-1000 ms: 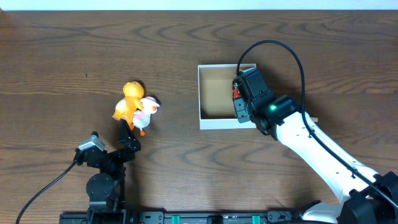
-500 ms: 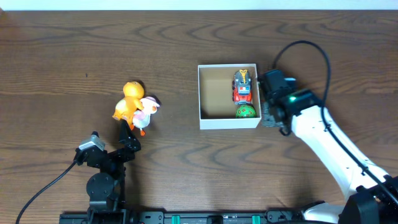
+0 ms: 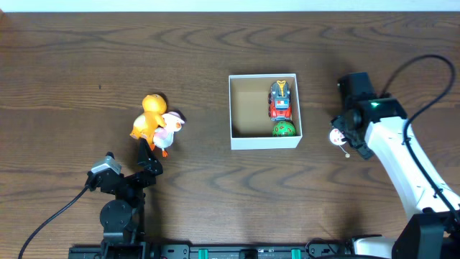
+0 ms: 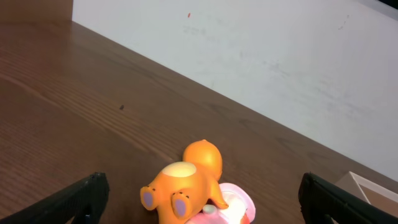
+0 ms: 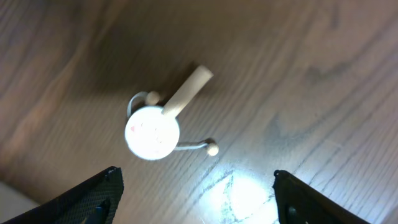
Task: Pack container
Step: 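Lower the right gripper onto the white lollipop toy's stick and grasp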
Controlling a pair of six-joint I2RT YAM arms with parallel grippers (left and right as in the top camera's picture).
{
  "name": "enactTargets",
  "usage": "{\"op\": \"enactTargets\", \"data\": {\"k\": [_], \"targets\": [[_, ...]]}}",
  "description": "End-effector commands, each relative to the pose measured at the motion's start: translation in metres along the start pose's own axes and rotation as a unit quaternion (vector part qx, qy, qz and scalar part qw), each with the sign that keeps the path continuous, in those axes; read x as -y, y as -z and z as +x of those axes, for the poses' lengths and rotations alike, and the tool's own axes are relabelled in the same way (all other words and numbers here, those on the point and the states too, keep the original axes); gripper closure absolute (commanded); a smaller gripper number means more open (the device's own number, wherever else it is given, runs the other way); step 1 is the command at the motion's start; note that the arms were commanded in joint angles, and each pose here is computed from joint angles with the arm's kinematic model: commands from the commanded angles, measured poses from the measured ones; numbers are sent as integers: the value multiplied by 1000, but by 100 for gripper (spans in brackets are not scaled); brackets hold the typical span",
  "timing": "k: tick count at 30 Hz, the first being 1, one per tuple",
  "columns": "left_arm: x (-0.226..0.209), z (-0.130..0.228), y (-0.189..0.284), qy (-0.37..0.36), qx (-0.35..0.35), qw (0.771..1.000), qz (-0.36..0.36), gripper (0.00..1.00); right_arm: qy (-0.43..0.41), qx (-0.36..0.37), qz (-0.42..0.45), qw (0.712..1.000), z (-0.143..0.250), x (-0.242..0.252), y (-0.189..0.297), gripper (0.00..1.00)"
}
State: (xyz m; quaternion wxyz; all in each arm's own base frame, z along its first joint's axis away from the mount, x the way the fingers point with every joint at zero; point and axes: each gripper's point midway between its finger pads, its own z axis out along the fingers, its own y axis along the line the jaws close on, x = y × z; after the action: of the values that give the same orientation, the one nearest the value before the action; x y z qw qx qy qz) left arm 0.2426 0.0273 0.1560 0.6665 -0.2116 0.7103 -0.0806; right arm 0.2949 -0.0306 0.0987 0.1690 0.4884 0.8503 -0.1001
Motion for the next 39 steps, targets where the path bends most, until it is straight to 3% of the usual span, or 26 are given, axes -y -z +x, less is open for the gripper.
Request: {"op": "enactTargets", "data": {"k": [1,23,39], "targets": [[-9,17,-2,-12,-24,1000,-16,2,-122,9,18,992,-9,18,-6,17],[-9,17,-2,-12,-24,1000,-16,2,-216,11,-40,976,-16,9,-53,27],[-9,17,-2,-12,-24,1000,-16,2,-233,-10,12,972,0,12,-93,29]]}}
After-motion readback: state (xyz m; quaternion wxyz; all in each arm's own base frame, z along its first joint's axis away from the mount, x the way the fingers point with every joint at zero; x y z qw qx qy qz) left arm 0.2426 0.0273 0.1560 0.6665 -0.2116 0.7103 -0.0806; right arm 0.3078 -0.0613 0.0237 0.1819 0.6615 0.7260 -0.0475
